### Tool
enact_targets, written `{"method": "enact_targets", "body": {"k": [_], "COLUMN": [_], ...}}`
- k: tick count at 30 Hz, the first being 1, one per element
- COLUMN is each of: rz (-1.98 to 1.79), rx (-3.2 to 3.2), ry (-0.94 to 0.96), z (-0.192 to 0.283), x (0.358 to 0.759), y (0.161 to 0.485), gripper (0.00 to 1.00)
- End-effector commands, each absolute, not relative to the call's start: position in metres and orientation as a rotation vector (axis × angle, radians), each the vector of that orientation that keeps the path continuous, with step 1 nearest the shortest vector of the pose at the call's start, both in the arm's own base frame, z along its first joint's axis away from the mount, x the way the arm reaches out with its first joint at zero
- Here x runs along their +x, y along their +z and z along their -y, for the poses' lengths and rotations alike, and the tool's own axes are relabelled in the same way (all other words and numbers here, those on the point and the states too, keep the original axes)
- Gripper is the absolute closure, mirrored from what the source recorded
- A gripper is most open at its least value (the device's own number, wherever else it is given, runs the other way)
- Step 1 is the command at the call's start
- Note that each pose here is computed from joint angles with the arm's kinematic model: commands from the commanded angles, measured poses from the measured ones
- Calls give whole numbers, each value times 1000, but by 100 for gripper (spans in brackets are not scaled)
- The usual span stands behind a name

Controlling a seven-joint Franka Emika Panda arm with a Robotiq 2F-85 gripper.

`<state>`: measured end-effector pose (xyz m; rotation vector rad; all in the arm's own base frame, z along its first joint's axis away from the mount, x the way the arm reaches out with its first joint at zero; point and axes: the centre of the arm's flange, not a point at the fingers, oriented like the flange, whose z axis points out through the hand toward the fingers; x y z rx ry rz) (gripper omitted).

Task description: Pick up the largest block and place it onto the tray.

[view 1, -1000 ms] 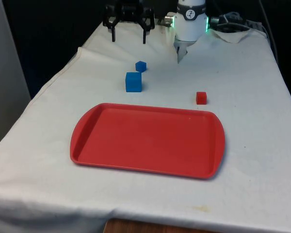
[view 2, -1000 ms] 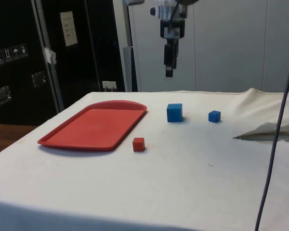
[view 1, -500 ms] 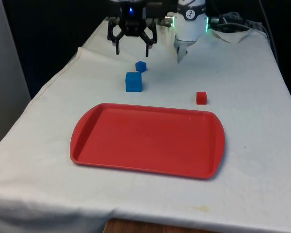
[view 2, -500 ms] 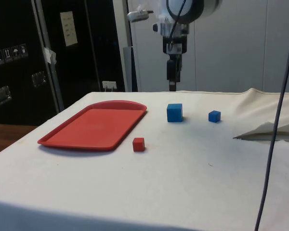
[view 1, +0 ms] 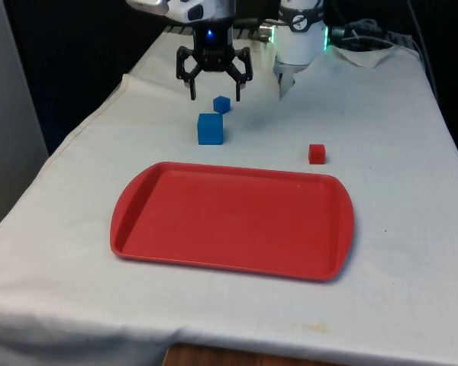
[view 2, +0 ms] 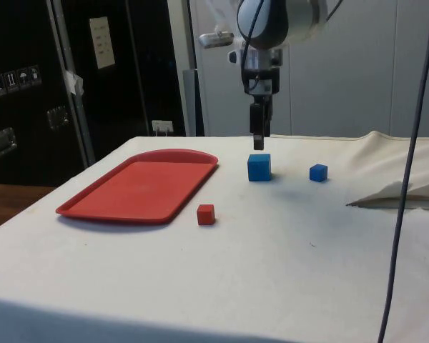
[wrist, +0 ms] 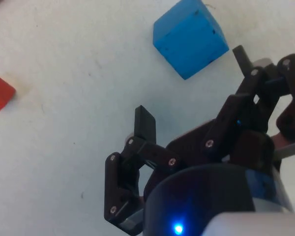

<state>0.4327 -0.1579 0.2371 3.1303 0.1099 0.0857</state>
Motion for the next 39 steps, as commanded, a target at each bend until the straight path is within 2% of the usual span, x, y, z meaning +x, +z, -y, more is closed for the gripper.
{"method": "enact_targets", "body": {"k": [1, 39], "rz": [-116, -229], "rx": [3141, 3034], "ry": [110, 64], "z": [155, 157], "x": [432, 450], "y": [237, 186], "gripper": [0, 0]}}
